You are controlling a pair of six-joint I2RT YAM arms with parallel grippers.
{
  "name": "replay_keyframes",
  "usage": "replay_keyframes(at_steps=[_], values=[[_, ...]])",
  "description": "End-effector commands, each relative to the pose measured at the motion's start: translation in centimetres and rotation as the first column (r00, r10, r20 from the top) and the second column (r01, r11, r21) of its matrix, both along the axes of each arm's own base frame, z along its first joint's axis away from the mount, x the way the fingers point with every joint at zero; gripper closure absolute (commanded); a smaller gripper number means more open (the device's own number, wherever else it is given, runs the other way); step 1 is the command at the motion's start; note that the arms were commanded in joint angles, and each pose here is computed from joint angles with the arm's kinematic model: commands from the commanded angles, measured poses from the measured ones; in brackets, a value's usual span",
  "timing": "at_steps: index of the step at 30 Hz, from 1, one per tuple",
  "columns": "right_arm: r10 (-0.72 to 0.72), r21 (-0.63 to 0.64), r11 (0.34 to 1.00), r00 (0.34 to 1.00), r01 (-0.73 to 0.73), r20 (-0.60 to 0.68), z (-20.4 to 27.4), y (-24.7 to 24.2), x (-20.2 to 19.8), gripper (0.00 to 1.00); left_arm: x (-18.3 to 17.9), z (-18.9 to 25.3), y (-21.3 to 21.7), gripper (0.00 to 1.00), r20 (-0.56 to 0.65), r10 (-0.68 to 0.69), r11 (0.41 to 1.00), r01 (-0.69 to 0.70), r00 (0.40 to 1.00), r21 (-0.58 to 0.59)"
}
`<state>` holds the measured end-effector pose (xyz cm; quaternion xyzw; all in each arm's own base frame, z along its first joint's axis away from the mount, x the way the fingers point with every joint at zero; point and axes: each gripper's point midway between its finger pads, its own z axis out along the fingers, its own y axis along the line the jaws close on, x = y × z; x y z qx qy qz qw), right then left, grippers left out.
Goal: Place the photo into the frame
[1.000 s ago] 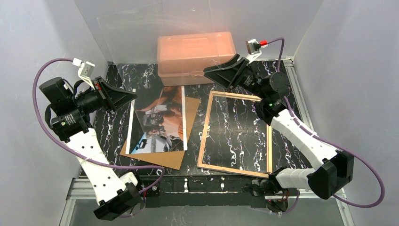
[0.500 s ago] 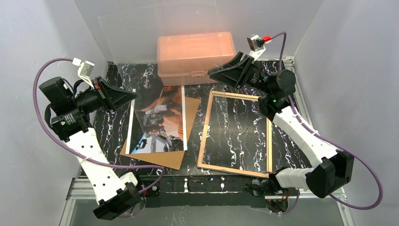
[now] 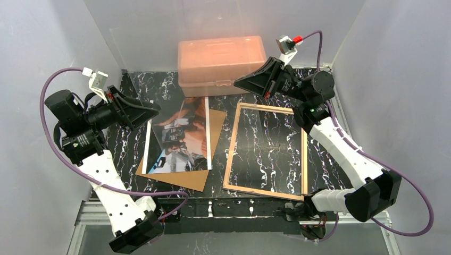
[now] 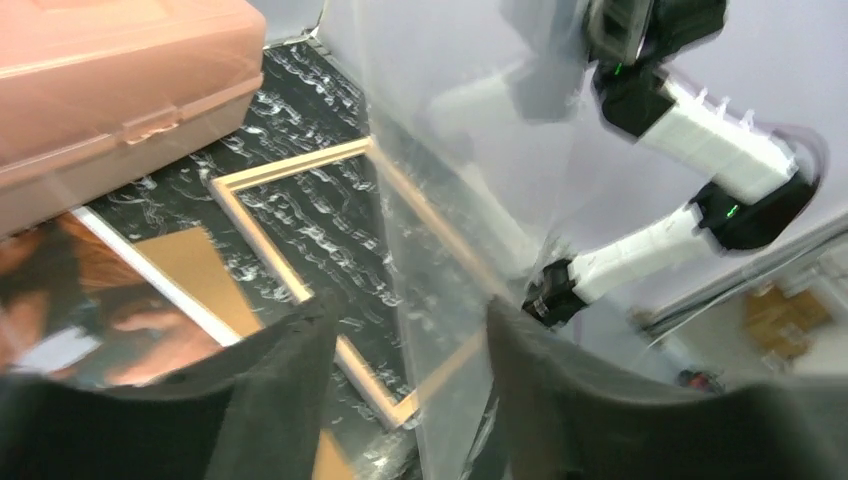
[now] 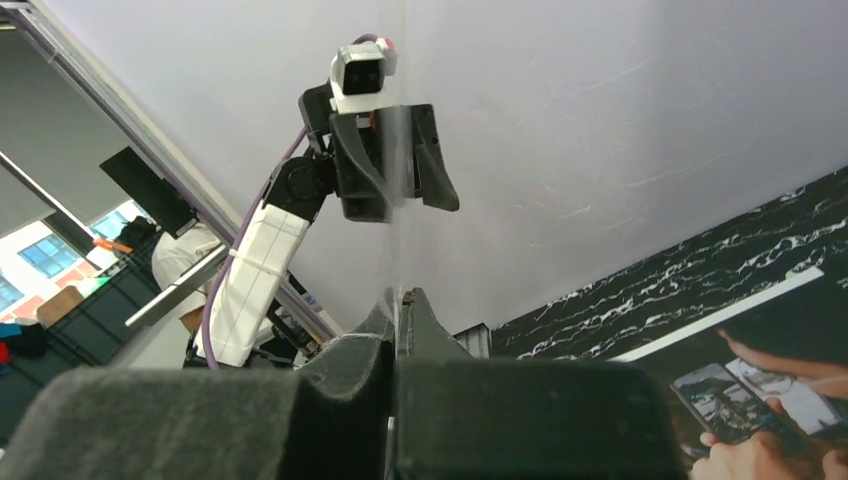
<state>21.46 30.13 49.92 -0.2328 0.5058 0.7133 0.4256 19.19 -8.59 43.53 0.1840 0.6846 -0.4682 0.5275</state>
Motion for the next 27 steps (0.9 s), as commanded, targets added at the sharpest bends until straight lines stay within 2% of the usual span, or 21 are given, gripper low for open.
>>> replay_keyframes(at_steps=[1, 3, 4, 7, 10, 12, 15, 18, 23, 27], values=[[-0.050, -0.022, 0.998, 0.998, 0.051, 0.025, 0.5, -0.5, -0.5, 0.99, 0.0, -0.2, 0.0, 0.22, -0.006, -0.015, 1.000, 0.015, 1.000, -0.010], [-0.114, -0.064, 0.991, 0.993, 0.113, -0.003, -0.4, -0.6, 0.5, 0.99, 0.8, -0.7, 0.5, 0.03, -0.020, 0.014, 1.000, -0.014, 1.000, -0.008], [-0.149, -0.088, 0.985, 0.989, 0.147, -0.021, -1.0, -0.8, 1.1, 0.99, 1.1, -1.0, 0.7, 0.02, -0.031, 0.025, 1.000, -0.025, 0.999, -0.011], [-0.258, -0.165, 0.956, 0.963, 0.243, -0.081, -2.9, -1.7, 2.4, 0.99, 2.1, -2.1, 1.3, 0.02, -0.065, 0.049, 0.999, -0.051, 0.997, -0.019], [-0.385, -0.276, 0.901, 0.910, 0.334, -0.155, -6.0, -3.4, 3.7, 0.99, 2.7, -3.8, 1.3, 0.01, -0.078, 0.078, 0.997, -0.077, 0.994, 0.009], [-0.459, -0.351, 0.858, 0.867, 0.375, -0.196, -8.4, -4.9, 4.0, 0.99, 2.9, -5.5, 0.8, 0.02, -0.092, 0.089, 0.993, -0.082, 0.992, 0.083], [-0.536, -0.418, 0.806, 0.817, 0.419, -0.213, -10.8, -6.9, 3.2, 0.99, 2.5, -10.1, -1.3, 0.02, -0.217, 0.048, 0.968, 0.008, 0.975, 0.252], [-0.600, -0.458, 0.761, 0.767, 0.459, -0.228, -12.2, -8.7, 2.6, 0.99, 3.3, -13.3, -1.4, 0.01, -0.285, 0.064, 0.936, 0.041, 0.956, 0.349], [-0.713, -0.552, 0.664, 0.649, 0.505, -0.265, -14.8, -11.4, 1.8, 0.99, 3.7, -16.6, -1.9, 0.01, -0.316, 0.030, 0.878, 0.126, 0.948, 0.461], [-0.785, -0.626, 0.582, 0.558, 0.518, -0.268, -16.8, -13.3, 1.5, 0.99, 3.7, -17.9, -2.5, 0.01, -0.331, 0.001, 0.851, 0.173, 0.943, 0.495]])
